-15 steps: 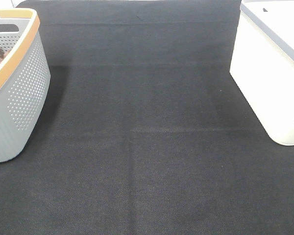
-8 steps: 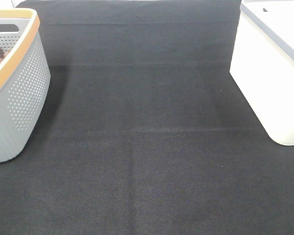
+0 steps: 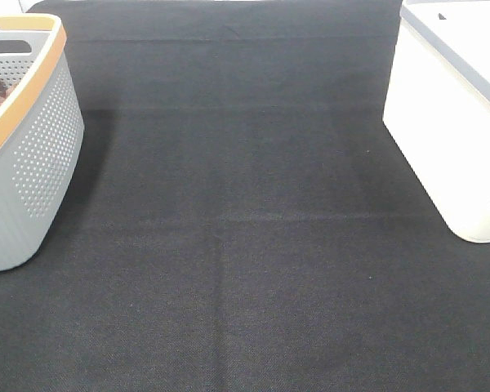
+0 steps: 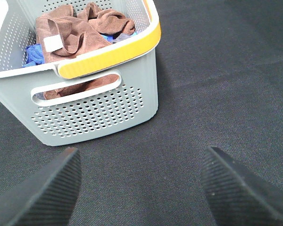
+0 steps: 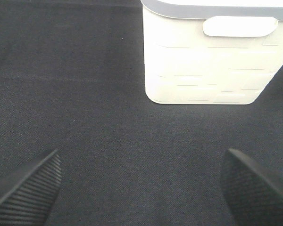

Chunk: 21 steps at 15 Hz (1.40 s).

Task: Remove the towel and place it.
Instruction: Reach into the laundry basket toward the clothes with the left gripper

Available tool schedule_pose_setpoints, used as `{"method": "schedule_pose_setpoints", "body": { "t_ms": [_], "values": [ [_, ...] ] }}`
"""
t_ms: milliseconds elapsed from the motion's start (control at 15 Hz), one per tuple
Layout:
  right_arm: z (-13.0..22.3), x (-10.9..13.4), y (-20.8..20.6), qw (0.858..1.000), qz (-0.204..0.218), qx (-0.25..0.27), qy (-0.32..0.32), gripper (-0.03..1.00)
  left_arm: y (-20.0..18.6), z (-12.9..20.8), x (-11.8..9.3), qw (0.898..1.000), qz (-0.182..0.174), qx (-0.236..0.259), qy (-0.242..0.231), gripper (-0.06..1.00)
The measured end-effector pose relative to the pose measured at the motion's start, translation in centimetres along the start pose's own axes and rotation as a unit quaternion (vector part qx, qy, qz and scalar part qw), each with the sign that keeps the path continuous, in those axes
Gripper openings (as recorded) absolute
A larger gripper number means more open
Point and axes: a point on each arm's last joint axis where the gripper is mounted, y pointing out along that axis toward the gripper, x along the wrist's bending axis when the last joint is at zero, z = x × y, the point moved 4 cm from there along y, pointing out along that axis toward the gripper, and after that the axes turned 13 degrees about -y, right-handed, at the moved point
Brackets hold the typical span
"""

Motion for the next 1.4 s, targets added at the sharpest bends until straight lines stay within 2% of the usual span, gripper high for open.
{"method": "schedule_pose_setpoints", "body": {
  "t_ms": [1400],
  "values": [
    [0.00,0.00,0.00,1.000,0.000,0.000,0.000,0.86,0.00,0.00,0.00,1.000,0.000,0.000,0.000,0.69]
  ]
}}
